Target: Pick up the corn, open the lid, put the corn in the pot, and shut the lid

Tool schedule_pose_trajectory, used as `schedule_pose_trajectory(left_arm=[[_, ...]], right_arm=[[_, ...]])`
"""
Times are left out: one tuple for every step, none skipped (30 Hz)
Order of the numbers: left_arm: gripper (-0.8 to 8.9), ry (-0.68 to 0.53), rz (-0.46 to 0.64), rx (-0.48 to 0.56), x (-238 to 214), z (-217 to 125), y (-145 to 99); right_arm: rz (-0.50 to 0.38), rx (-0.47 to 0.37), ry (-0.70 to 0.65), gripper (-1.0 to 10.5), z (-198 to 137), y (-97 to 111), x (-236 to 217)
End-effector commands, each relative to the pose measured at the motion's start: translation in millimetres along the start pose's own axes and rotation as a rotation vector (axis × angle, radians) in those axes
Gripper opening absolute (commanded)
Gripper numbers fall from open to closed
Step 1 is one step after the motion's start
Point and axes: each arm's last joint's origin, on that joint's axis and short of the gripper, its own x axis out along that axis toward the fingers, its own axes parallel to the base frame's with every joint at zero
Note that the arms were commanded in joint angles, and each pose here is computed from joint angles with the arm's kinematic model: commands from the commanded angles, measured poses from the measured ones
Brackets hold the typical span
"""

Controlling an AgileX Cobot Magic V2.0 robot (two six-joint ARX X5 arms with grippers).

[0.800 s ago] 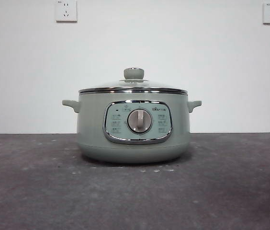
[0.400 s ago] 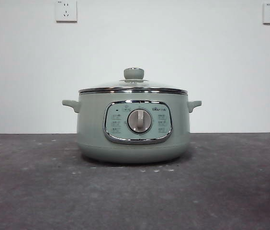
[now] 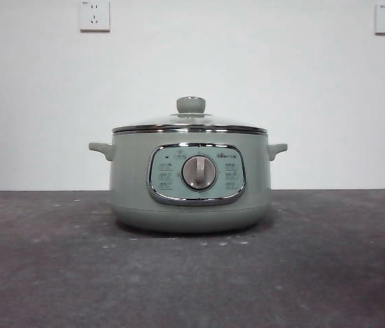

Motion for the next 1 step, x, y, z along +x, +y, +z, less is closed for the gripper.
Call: schedule_pose_trajectory(left_arm=[[-0.03,0.001,0.006,-0.007,1.0,-2.4,0.5]], right_arm=[[-0.005,0.010,0.003,0.0,-2.4,-0.2,0.8]])
